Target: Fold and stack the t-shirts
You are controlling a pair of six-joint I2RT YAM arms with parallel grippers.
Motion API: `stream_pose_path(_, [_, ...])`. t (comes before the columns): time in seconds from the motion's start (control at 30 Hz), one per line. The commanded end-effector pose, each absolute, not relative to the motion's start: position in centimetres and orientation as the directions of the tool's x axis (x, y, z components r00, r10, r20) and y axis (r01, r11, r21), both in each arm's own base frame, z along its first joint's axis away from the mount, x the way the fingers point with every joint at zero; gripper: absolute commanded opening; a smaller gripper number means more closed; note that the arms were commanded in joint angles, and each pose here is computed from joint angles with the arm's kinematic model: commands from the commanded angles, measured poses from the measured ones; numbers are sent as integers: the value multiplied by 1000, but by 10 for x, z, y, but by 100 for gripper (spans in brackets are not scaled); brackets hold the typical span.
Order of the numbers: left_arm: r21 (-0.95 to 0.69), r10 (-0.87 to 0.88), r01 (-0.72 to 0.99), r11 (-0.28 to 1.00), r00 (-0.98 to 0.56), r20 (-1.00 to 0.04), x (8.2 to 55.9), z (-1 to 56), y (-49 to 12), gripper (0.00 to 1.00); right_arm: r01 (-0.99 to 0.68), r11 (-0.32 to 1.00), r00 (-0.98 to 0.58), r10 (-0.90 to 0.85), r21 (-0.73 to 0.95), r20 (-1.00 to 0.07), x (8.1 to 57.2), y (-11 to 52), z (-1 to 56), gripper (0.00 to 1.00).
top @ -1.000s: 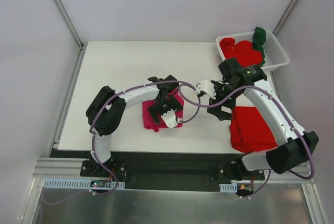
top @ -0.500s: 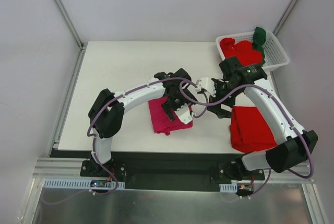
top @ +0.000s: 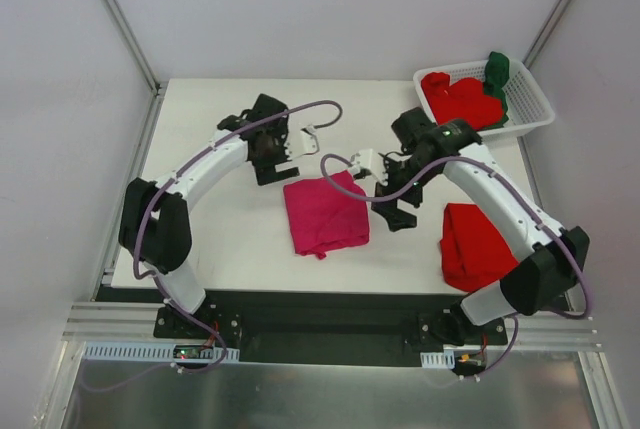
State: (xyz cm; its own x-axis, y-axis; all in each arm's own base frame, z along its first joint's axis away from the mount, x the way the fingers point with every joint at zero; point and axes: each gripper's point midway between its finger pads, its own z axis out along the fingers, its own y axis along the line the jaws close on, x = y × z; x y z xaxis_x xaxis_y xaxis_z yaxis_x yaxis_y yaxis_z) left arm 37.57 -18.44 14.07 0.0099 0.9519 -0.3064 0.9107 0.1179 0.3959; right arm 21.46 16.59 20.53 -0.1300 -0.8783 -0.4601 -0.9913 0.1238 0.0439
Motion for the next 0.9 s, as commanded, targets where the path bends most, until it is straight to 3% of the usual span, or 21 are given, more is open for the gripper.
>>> stream_pose_path(0.0, [243, 869, 849, 469, -393, -302, 347, 99, -121, 99, -980, 82, -150, -902, 180, -406, 188, 185, 180, 100])
stream_pose_path(0.1, [219, 869, 851, 478, -421, -261, 331, 84, -103, 99, -983, 40, -111, -908, 180, -404, 184, 199, 172, 100])
stream_pose_path(0.37, [195, 709, 683, 704, -654, -264, 341, 90, -28, 99, -986, -78, 0, -884, 147, -467, 177, 251, 160, 100])
stream_pose_path(0.57, [150, 570, 552, 820, -767, -293, 353, 126, 11, 99, -990, -126, 74, -849, 66, -523, 190, 291, 139, 100])
stream_pose_path(0.87, [211, 606, 568, 796, -732, -311, 348, 158, 19, 99, -984, -136, 174, -847, -112, -502, 216, 340, 91, 100])
